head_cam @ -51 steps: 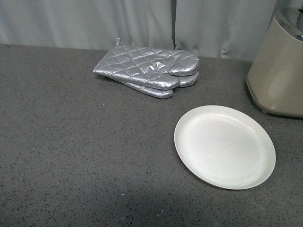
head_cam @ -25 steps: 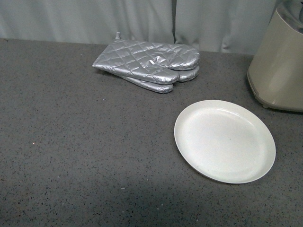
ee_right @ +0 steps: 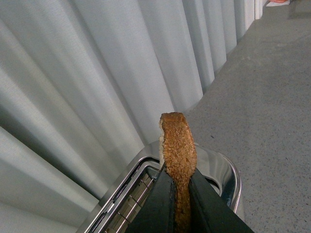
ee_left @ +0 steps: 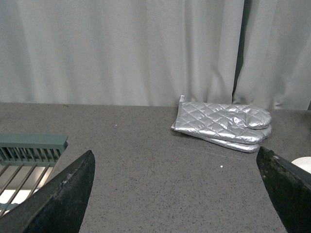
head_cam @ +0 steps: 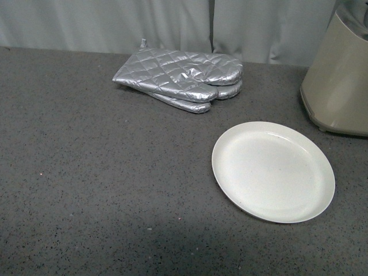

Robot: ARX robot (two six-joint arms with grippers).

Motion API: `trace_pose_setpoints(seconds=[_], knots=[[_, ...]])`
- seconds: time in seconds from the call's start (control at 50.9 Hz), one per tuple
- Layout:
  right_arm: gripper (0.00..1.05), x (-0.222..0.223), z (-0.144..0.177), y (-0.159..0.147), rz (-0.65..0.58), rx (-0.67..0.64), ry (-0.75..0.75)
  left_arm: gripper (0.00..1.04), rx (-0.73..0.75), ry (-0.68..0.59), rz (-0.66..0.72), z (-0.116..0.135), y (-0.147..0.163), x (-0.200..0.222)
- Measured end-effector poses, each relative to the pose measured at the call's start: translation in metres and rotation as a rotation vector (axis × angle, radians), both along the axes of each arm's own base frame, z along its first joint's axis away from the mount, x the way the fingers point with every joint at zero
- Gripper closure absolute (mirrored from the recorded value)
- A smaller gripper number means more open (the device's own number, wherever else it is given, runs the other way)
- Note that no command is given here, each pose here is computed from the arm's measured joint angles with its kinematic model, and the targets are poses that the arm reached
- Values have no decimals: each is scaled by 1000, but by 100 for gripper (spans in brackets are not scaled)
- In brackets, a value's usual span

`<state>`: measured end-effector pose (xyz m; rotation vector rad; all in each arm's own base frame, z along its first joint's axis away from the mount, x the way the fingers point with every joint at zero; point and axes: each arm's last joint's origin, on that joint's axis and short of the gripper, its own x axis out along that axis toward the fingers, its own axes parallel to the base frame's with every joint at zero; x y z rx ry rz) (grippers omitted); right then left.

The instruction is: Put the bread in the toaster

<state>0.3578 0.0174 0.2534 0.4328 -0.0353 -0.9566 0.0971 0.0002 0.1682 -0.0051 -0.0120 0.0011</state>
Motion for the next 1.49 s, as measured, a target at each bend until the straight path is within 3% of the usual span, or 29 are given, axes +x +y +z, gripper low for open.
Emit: trace_pose_setpoints(seconds=[0.236, 0.373, 0.767, 1.258, 1.494], knots=[[102, -1, 7, -5, -34, -5, -8, 7, 0, 0, 0, 0, 0, 0], [102, 1, -9, -9, -66, 27, 60, 7, 0, 0, 0, 0, 0, 0], [102, 19, -10, -10, -68, 46, 43, 7, 0, 0, 0, 0, 0, 0], [8, 12, 14, 0, 16, 47, 5, 7, 0, 0, 0, 0, 0, 0], [9, -88, 4, 15, 197, 33, 41, 7, 0, 0, 0, 0, 0, 0]])
